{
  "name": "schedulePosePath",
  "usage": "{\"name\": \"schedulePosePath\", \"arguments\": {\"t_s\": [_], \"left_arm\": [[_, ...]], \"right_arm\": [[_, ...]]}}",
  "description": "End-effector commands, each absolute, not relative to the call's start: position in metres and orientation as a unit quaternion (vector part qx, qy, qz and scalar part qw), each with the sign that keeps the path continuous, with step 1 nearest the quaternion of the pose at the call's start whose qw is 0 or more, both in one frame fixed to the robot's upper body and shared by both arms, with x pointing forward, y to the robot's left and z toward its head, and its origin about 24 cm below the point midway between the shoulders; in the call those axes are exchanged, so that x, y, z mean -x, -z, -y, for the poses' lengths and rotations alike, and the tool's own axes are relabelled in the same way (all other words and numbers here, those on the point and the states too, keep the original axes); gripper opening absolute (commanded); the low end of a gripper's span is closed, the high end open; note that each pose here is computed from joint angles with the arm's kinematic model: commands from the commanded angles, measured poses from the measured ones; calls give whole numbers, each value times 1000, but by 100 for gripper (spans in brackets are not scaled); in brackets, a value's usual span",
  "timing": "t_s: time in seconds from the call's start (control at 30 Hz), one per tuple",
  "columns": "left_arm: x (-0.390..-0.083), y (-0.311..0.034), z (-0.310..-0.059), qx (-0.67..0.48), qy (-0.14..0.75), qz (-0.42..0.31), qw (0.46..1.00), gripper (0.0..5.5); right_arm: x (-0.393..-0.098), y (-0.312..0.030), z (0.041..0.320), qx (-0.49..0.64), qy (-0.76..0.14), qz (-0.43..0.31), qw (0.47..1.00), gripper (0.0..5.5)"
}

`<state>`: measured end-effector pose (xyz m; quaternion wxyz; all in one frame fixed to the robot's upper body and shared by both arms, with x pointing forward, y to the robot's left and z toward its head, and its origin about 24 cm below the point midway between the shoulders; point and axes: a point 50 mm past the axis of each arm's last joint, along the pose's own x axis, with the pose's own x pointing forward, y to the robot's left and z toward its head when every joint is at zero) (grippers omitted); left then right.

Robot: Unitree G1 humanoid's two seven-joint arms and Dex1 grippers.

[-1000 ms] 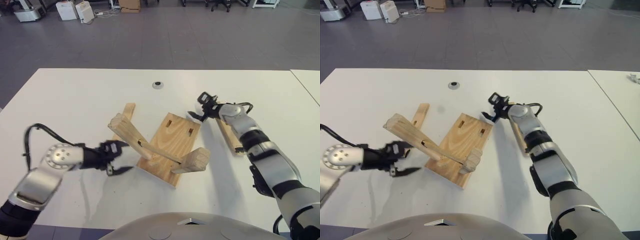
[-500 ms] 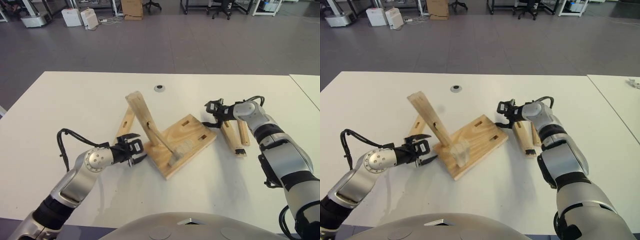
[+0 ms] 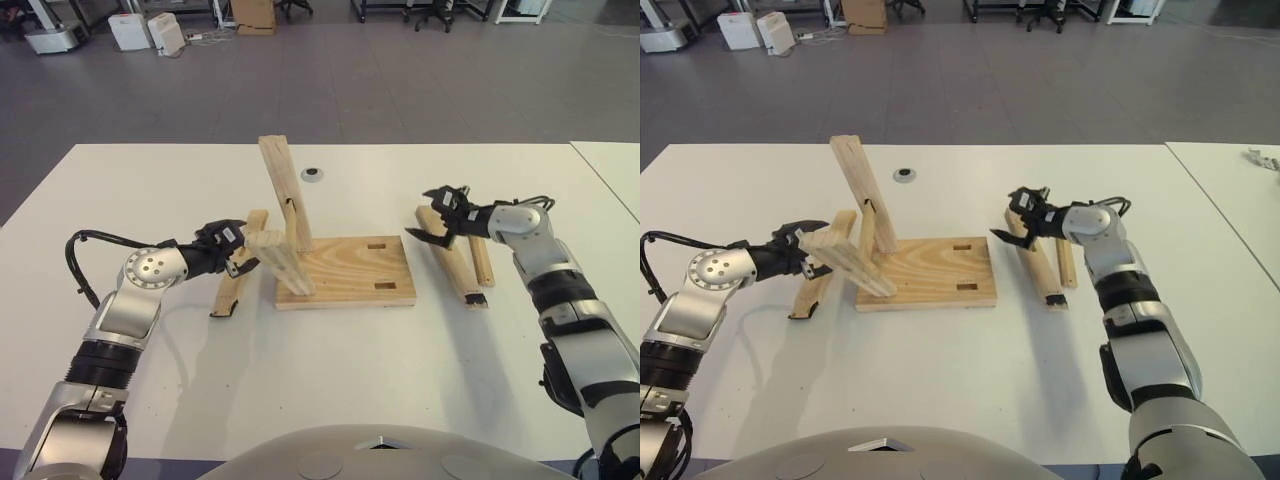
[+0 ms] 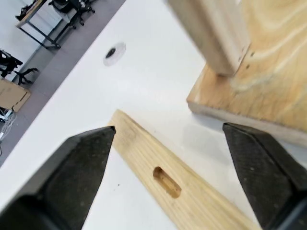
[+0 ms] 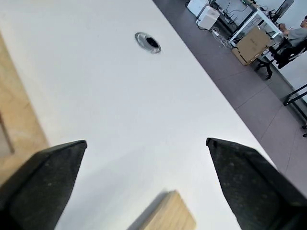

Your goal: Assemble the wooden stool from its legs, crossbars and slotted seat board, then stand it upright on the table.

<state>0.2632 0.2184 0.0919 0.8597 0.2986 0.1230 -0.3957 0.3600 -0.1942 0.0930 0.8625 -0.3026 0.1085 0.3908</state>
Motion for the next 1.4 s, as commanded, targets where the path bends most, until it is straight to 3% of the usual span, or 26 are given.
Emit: {"name": "schedulePosePath", "arguments": {"t_s": [0.03,0.2,0.4,0.53,0.83,1.03,1.3,1.4], "left_arm": [[-225,-100,-223,-313,457,-204,807,414],[-192,-94,-196,-321,499,-245,767,414],[-195,-71,-171,-357,418,-234,802,414],[-199,-54,-164,-378,370,-226,818,414],[-255,-46,-151,-277,329,-171,886,414],[-296,-41,-153,-269,338,-156,889,414],[-305,-39,-146,-260,352,-141,888,414],[-312,-55,-151,-253,330,-93,905,414]], "right_arm": [[-383,-97,170,307,-346,-95,881,465],[-384,-79,131,366,-382,-113,841,465],[-372,-57,117,424,-450,-137,774,465],[-367,-50,119,431,-464,-145,760,465],[-341,-33,138,337,-567,-170,733,465],[-340,-41,161,305,-517,-154,785,465],[-337,-39,157,245,-393,-131,877,465],[-341,-61,182,189,-307,-107,927,465]]}}
